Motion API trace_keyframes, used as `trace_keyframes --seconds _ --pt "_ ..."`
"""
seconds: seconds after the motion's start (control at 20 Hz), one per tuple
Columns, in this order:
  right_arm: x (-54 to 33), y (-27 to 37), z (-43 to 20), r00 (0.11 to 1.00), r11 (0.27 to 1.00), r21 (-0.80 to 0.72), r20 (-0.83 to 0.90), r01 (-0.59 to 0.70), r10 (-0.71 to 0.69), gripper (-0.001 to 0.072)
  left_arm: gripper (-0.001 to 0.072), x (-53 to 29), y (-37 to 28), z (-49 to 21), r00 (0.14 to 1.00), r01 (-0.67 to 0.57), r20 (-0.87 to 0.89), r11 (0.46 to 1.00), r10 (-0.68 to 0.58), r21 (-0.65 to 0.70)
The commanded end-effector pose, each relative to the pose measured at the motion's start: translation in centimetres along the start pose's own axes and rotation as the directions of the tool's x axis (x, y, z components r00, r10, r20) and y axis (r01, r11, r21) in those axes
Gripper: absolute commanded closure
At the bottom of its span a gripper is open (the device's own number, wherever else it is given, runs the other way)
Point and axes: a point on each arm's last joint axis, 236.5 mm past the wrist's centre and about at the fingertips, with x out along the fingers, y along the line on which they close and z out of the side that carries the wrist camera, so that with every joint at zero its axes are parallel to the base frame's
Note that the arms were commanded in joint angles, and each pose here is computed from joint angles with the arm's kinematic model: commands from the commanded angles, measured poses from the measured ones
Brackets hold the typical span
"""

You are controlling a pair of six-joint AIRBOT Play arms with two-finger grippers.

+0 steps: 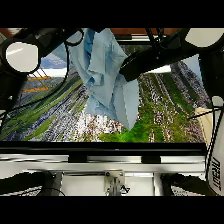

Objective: Fold the shirts.

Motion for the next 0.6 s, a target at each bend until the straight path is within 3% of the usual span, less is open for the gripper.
trace_keyframes --seconds 0.0,0.05,0.1,0.2,0.3,0.55 --pt "0.0 0.1 -0.1 1.0 1.0 0.003 -0.002 -0.005 0.005 0.0532 0.0656 -0.2 0.2 0.9 1.0 -0.009 0.028 1.0 0.009 0.0" --pt "0.0 0.2 0.0 1.0 1.0 0.003 -0.001 -0.01 0.01 0.028 0.0656 -0.2 0.2 0.9 1.0 -0.009 0.029 1.0 0.009 0.0" --pt "0.0 0.4 0.1 1.0 1.0 0.004 0.004 -0.018 0.018 0.0247 0.0656 -0.3 0.2 1.0 1.0 -0.009 0.029 1.0 0.009 0.0" --pt "0.0 0.3 0.3 1.0 1.0 0.004 0.011 -0.015 0.015 0.0505 0.0656 -0.3 0.2 1.0 1.0 -0.009 0.029 1.0 0.009 0.0" --pt "0.0 0.2 0.6 1.0 1.0 0.003 0.023 -0.008 0.008 0.0636 0.0656 -0.3 0.2 1.0 1.0 -0.009 0.029 1.0 0.009 0.0" --pt "0.0 -0.1 1.2 0.999 1.0 -0.017 0.053 0.005 -0.004 0.0635 0.0652 -0.2 0.3 0.9 1.0 -0.011 0.028 1.0 0.011 0.005"
